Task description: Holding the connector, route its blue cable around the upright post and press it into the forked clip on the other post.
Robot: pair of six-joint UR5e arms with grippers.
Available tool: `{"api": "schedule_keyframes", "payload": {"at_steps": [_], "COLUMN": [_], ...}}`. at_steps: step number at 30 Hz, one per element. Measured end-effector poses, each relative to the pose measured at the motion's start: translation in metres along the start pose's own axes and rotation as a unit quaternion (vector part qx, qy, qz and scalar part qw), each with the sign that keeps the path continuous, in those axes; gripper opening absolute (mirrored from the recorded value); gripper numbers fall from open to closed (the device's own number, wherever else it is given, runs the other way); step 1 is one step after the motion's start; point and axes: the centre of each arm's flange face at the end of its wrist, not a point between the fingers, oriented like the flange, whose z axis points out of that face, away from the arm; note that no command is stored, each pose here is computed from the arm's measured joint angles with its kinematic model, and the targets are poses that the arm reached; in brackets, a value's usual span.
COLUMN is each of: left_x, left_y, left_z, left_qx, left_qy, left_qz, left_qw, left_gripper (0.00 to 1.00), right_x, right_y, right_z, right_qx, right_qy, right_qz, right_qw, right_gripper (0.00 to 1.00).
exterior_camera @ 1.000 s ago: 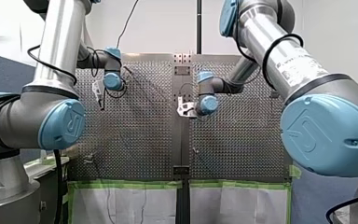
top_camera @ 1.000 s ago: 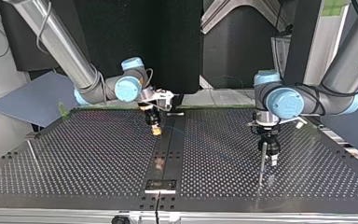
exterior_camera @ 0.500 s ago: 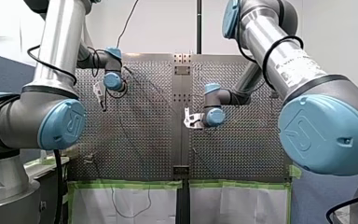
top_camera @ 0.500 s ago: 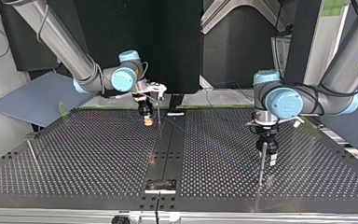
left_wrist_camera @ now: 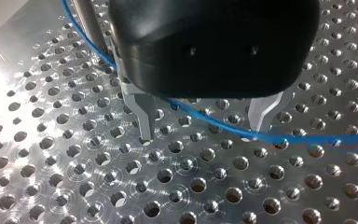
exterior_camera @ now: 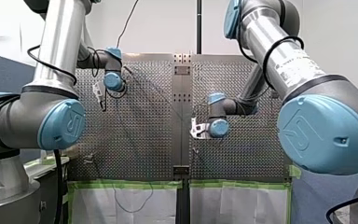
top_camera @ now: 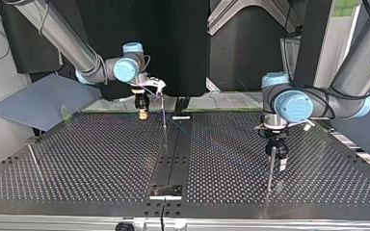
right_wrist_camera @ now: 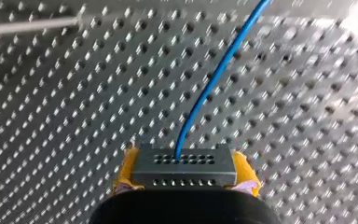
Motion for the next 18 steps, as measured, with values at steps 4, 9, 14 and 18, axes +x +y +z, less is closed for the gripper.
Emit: {"api": "schedule_keyframes", "payload": {"at_steps": [4,9,14,18], "left_x": [0.0,0.001,0.001,0.001], "left_y": [0.0,0.0,0.0,-0.001], "left_z": [0.0,-0.001,-0.001,-0.002], "left_qx": [0.0,-0.002,-0.005,-0.004], "left_qy": [0.001,0.002,0.003,0.003], "left_qz": [0.001,0.002,0.002,0.002], "left_qw": [1.0,1.0,1.0,1.0], "left_gripper": [1.0,1.0,1.0,1.0], "right_x": [-0.014,-0.031,-0.045,-0.059], "right_y": [0.011,0.026,0.04,0.049], "right_z": [-0.006,-0.015,-0.023,-0.033], "right_qx": [-0.013,-0.031,-0.044,-0.054], "right_qy": [0.0,-0.001,-0.001,-0.001], "right_qz": [0.0059,0.0094,0.0152,0.017], "right_qw": [0.9999,0.9995,0.9989,0.9984], "right_gripper": [0.0,0.0,0.0,0.0]}}
